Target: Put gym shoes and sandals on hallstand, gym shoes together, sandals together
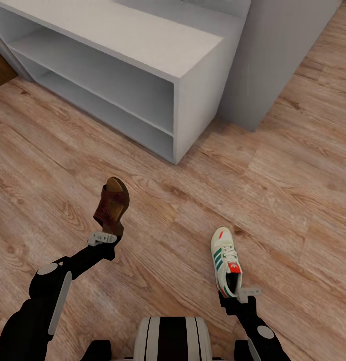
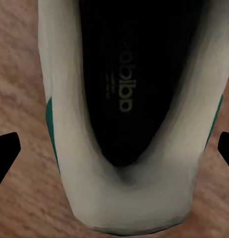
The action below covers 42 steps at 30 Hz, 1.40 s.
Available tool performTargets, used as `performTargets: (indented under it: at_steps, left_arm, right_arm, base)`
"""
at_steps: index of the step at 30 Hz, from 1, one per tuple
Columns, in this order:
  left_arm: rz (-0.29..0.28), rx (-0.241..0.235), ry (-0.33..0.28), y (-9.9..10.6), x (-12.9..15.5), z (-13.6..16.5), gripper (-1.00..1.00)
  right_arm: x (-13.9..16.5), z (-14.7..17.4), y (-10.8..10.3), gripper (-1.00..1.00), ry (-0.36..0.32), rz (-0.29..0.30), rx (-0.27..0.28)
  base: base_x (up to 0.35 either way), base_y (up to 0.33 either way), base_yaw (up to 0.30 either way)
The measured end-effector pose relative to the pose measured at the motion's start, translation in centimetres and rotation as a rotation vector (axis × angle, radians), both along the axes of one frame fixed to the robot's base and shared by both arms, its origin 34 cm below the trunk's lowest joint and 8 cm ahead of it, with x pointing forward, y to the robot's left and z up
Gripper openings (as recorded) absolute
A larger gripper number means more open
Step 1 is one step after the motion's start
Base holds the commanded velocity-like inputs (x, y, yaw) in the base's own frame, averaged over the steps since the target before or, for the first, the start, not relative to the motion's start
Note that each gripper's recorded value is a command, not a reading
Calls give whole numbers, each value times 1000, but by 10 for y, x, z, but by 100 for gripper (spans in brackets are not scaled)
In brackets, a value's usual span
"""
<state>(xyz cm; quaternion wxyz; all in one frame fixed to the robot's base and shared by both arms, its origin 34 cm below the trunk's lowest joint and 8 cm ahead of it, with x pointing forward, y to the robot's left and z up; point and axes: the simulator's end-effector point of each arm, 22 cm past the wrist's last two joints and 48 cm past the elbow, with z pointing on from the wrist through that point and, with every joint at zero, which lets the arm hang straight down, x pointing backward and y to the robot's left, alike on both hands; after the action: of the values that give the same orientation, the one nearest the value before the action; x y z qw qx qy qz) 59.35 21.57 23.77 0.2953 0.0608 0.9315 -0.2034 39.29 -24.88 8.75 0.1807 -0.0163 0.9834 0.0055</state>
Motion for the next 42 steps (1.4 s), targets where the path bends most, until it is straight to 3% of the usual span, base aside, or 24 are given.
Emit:
performTargets:
  at_steps: [7, 8, 34, 42]
  left_arm:
    - [0, 0, 1, 0, 0, 0, -100]
    - [0, 0, 1, 0, 0, 0, -100]
    - [-1, -1, 0, -1, 0, 0, -100]
    - [-1, -2, -32, -1, 8, 18, -100]
  right_arm:
    - [0, 0, 0, 100, 0, 0, 0]
    - [0, 0, 0, -100, 0, 0, 0]
    - [0, 0, -2, -100, 0, -4, -4]
    - [13, 11, -2, -100, -33, -4, -4]
  base:
    - [85, 0, 0]
    - [3, 0, 0]
    - [0, 0, 0]
    - [0, 0, 0]
